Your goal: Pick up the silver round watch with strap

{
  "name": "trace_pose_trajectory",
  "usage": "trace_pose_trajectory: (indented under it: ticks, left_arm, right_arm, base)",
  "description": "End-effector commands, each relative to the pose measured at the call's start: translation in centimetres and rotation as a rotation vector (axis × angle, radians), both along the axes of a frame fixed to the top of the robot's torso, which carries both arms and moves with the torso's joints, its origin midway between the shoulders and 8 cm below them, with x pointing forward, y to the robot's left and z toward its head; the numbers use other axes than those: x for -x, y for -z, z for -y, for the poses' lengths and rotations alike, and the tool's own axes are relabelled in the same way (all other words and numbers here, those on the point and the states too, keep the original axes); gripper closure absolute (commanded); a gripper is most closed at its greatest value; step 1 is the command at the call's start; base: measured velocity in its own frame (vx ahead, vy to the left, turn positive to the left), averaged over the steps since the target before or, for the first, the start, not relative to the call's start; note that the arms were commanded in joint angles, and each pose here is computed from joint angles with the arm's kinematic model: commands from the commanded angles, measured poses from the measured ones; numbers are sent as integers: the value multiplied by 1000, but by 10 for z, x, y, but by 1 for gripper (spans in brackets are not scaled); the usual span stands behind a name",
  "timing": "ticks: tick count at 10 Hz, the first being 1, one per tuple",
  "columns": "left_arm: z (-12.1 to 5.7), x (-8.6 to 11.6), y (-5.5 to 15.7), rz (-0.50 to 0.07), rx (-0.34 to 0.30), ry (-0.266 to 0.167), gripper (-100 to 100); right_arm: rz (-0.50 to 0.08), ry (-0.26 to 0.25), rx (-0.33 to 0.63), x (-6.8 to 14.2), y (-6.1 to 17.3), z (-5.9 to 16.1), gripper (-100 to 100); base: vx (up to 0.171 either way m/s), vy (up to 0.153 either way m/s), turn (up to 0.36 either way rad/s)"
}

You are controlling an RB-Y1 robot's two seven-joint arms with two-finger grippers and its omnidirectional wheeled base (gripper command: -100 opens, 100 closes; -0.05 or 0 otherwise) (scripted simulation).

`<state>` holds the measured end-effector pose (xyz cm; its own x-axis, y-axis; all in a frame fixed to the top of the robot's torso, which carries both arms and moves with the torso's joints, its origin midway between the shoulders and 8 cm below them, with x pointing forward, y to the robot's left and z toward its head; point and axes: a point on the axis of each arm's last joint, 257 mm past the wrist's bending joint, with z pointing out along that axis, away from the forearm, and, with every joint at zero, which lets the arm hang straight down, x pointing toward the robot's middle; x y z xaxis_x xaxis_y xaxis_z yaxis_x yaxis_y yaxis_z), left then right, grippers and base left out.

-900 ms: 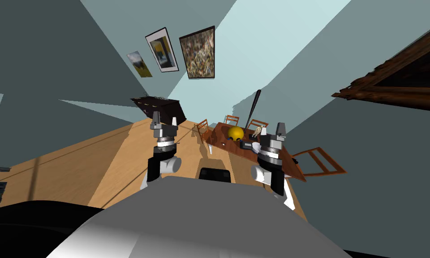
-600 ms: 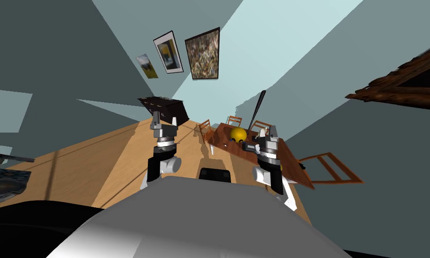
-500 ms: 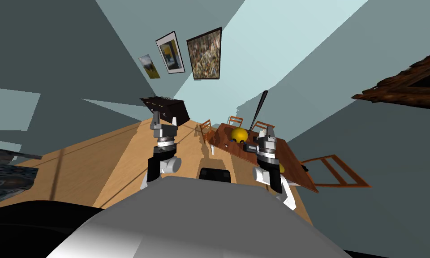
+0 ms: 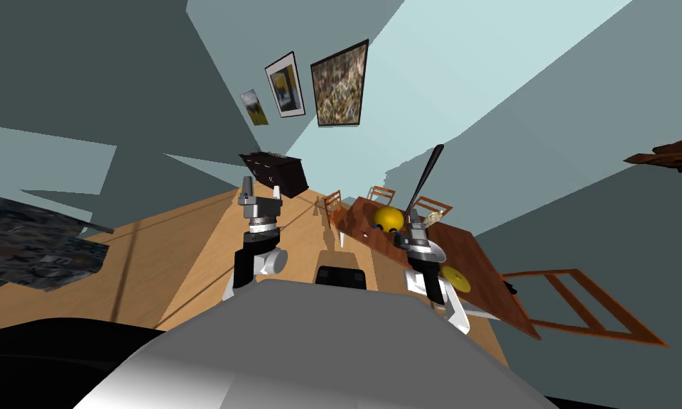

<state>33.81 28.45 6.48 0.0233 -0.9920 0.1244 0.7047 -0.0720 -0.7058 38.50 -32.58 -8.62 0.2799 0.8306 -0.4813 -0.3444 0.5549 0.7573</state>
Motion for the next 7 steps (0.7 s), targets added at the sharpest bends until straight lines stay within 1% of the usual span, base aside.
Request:
trace_pose_trajectory:
  ticks: [1,2,3,4,5,6,7]
  left_arm:
    - [0,0,0,0,0,0,0]
    - [0,0,0,0,0,0,0]
    - [0,0,0,0,0,0,0]
    - [0,0,0,0,0,0,0]
    - [0,0,0,0,0,0,0]
    - [0,0,0,0,0,0,0]
    - [0,0,0,0,0,0,0]
  right_arm:
    - [-54,29,71,-3,22,7,-100]
    - [-88,51,129,-5,35,13,-100]
    - [-109,54,131,-5,45,15,-100]
    - [-154,76,195,-6,63,21,-100]
    - [-163,77,193,-6,67,22,-100]
    - [-212,98,260,-6,87,30,-100]
    - [-219,99,258,-6,91,30,-100]
  base:
    - [43,30,156]
    - [61,48,289]
    - [51,27,65]
    - [55,30,138]
    - [41,21,78]
    - [45,32,185]
    - [35,19,87]
